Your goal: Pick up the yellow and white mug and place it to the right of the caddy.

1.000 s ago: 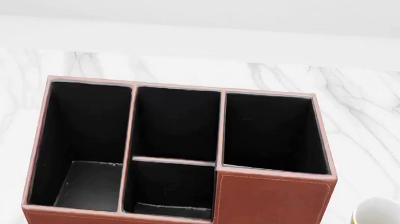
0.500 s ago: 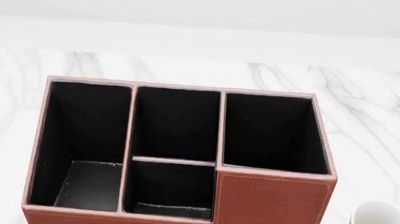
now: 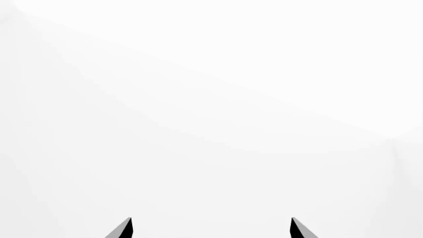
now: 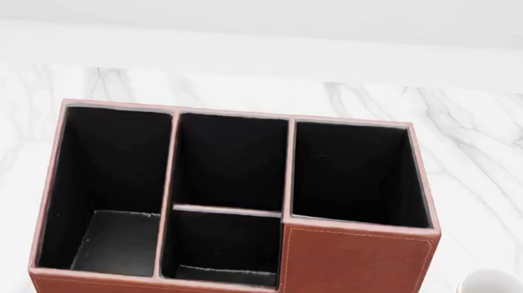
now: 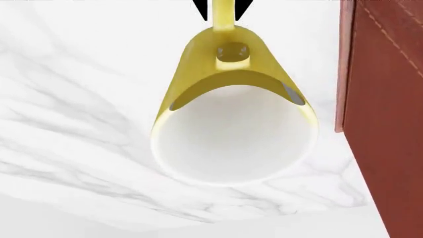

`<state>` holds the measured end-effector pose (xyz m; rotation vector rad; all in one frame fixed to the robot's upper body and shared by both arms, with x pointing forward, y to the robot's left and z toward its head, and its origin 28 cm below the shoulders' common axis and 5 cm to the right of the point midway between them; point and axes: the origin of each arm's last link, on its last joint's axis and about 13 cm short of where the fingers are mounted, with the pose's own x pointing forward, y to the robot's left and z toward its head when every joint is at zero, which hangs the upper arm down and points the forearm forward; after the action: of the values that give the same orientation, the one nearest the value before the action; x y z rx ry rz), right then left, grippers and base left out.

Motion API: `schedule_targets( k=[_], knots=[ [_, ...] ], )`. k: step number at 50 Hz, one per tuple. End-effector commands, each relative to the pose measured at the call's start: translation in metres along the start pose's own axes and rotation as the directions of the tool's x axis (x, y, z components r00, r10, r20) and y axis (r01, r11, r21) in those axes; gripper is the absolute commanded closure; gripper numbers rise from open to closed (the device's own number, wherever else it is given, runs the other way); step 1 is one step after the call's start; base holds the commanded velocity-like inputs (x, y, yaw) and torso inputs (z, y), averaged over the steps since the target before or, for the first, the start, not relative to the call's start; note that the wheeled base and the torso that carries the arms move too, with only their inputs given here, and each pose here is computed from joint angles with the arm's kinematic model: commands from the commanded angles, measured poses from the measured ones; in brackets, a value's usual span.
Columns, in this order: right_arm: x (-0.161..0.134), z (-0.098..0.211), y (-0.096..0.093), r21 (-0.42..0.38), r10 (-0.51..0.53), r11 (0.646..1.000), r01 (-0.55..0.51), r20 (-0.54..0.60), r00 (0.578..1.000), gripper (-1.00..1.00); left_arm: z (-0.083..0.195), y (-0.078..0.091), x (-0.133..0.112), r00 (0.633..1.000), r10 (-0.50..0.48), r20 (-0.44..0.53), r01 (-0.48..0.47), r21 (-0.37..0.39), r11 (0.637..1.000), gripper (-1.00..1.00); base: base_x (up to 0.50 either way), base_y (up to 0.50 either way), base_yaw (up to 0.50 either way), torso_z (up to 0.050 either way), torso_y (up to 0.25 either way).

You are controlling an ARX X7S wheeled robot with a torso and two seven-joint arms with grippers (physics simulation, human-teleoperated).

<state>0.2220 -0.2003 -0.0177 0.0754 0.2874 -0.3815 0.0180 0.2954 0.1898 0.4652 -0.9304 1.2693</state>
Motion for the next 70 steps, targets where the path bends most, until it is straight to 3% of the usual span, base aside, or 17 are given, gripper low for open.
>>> schedule_targets(
  k=[1, 11, 12, 47, 70],
  knots=[
    [0.002, 0.003, 0.002, -0.013, 0.014, 1.000, -0.013, 0.022, 1.000, 1.00, 0.000, 0.000, 0.000, 1.000, -0.001, -0.001, 0.001, -0.001, 1.000, -1.00, 0.00, 0.00, 0.00, 0.000, 0.000],
    [0.004, 0.001, 0.001, -0.020, 0.001, 1.000, -0.001, 0.013, 1.000, 1.00, 0.000, 0.000, 0.000, 1.000, -0.001, -0.002, 0.001, -0.002, 1.000, -1.00, 0.00, 0.00, 0.00, 0.000, 0.000],
    [0.004, 0.001, 0.001, -0.021, -0.001, 1.000, 0.001, 0.012, 1.000, -1.00, 0.000, 0.000, 0.000, 1.000, -0.001, -0.001, 0.001, -0.003, 1.000, -1.00, 0.00, 0.00, 0.00, 0.000, 0.000],
    [0.003, 0.000, 0.000, -0.021, -0.002, 1.000, 0.002, 0.009, 1.000, -1.00, 0.000, 0.001, 0.001, 1.000, 0.003, -0.001, -0.003, -0.003, 1.000, -1.00, 0.00, 0.00, 0.00, 0.000, 0.000],
    [-0.015, 0.022, 0.000, -0.024, 0.013, 1.000, -0.011, 0.093, 0.996, -1.00, 0.000, 0.000, 0.000, 1.000, 0.000, -0.003, 0.000, -0.004, 1.000, -1.00, 0.00, 0.00, 0.00, 0.000, 0.000]
  ],
)
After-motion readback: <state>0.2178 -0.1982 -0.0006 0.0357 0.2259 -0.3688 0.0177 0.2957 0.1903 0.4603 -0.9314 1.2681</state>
